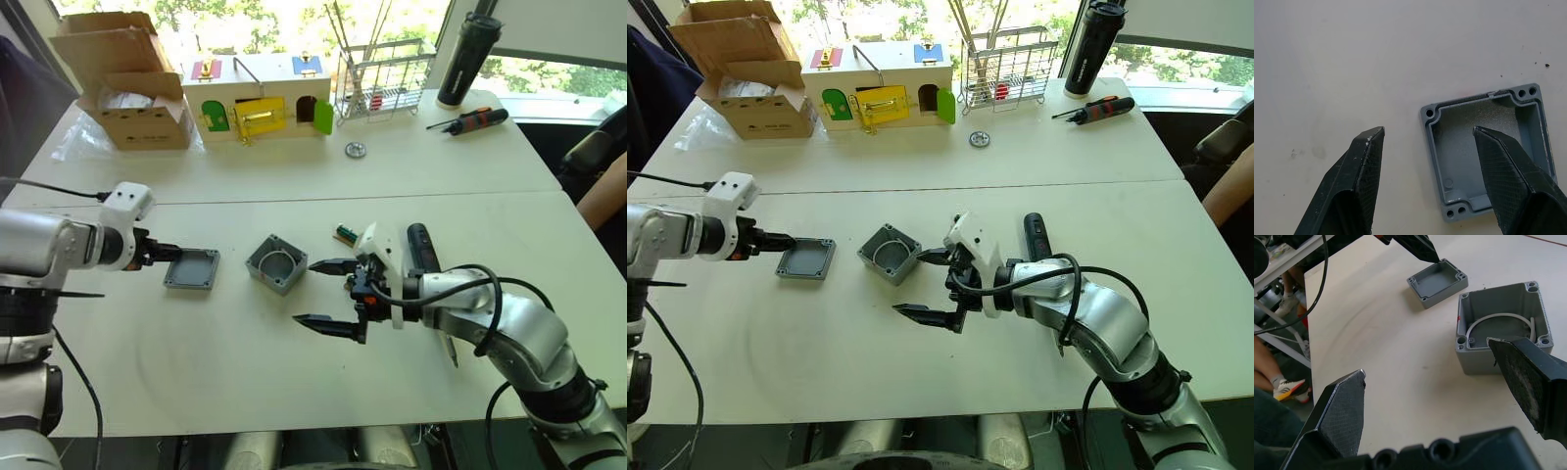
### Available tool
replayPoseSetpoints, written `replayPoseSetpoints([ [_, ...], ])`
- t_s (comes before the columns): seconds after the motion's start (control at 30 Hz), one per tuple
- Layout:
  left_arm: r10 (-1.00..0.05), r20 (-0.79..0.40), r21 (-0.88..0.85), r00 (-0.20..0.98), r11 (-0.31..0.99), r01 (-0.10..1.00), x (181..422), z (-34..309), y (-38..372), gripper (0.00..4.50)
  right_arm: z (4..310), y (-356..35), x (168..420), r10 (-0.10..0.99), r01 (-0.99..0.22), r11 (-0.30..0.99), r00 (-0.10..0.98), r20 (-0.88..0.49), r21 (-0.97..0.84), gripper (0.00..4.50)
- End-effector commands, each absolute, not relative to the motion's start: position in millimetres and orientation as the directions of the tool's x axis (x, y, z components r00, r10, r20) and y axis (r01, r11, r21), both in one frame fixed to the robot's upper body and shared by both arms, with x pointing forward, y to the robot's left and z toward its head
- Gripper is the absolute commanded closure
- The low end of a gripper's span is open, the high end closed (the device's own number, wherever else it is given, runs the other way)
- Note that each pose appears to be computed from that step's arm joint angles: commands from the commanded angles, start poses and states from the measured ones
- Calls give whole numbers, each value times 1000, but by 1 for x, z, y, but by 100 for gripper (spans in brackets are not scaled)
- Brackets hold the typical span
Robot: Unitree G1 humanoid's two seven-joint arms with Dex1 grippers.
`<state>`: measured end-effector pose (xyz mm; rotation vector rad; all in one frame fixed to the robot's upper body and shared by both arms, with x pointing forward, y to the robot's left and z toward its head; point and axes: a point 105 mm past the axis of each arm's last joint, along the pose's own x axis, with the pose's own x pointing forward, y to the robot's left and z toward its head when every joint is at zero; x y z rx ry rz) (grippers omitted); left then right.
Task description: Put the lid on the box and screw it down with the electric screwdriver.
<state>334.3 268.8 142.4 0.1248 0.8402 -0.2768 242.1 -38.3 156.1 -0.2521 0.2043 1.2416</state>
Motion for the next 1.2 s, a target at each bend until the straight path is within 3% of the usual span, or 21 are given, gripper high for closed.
replayPoseSetpoints([
  [0.03,-153,-754,62,639,951,301,341,143,271,157,162,-36,236,911,-945,308,325,-253,-107,0],
  [0.43,-119,-824,86,554,940,329,337,107,272,157,160,-38,237,899,-928,360,372,-232,-97,0],
  [0.73,-125,-809,45,574,961,272,325,122,284,157,166,-38,238,897,-928,361,374,-237,-96,0],
  [1.1,-120,-826,39,550,963,268,320,102,281,157,165,-38,243,898,-930,357,369,-239,-91,0],
  [1.2,-125,-827,36,548,961,273,323,96,277,271,163,-38,242,897,-928,361,371,-241,-89,0],
])
